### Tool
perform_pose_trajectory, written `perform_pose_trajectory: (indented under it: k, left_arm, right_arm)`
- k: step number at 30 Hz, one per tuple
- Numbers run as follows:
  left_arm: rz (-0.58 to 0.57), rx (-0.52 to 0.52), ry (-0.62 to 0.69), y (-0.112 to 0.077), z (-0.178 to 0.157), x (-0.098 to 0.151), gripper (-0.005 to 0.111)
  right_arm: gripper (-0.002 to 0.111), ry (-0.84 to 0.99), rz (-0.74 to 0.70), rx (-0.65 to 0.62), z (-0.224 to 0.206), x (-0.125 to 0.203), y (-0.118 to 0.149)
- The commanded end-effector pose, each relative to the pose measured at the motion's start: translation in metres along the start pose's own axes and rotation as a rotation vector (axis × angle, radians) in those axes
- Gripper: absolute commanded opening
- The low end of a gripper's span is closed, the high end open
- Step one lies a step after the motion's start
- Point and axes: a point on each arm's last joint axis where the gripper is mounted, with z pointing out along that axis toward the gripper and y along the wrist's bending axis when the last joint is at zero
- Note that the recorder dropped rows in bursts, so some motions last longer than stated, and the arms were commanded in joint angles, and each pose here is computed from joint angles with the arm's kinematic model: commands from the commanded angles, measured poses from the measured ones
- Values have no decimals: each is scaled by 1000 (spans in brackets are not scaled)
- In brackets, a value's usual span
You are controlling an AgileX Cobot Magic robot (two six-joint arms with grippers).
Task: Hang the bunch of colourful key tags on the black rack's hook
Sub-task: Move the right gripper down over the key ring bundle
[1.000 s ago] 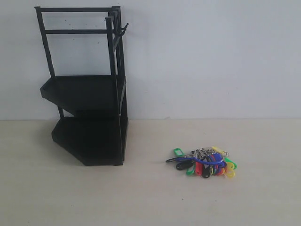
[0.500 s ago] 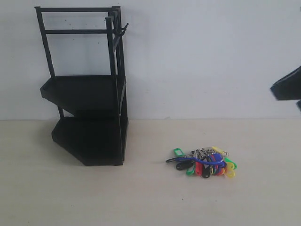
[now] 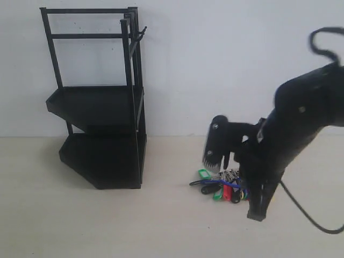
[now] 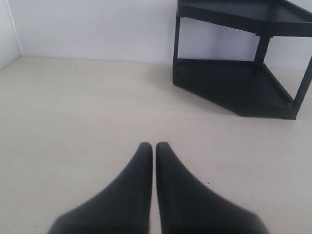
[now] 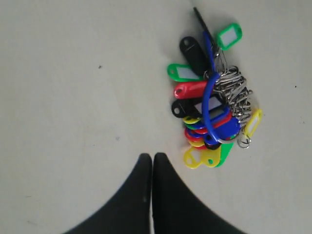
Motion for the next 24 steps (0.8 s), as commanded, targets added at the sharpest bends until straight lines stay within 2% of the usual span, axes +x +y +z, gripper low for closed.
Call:
perform_pose_trajectory:
  k: [1,5,10,18,24]
  left_arm:
    - [-2,-3,-10,0,0,-2,4]
    - [-2,-3,-10,0,0,-2,4]
    - [-2,-3,-10,0,0,-2,4]
    - [-2,-3,-10,0,0,-2,4]
    - [-2,-3,-10,0,0,-2,4]
  right_arm:
    - [0,175,-53,89,31,-16,-14]
    - [0,245,-81,98,46,-29,-34]
    - [0,347,-243,26,59,-36,-50]
    - [0,262,-207,-91,71,-20,-75]
    - [0,249,-136,-196,80,-11,-71]
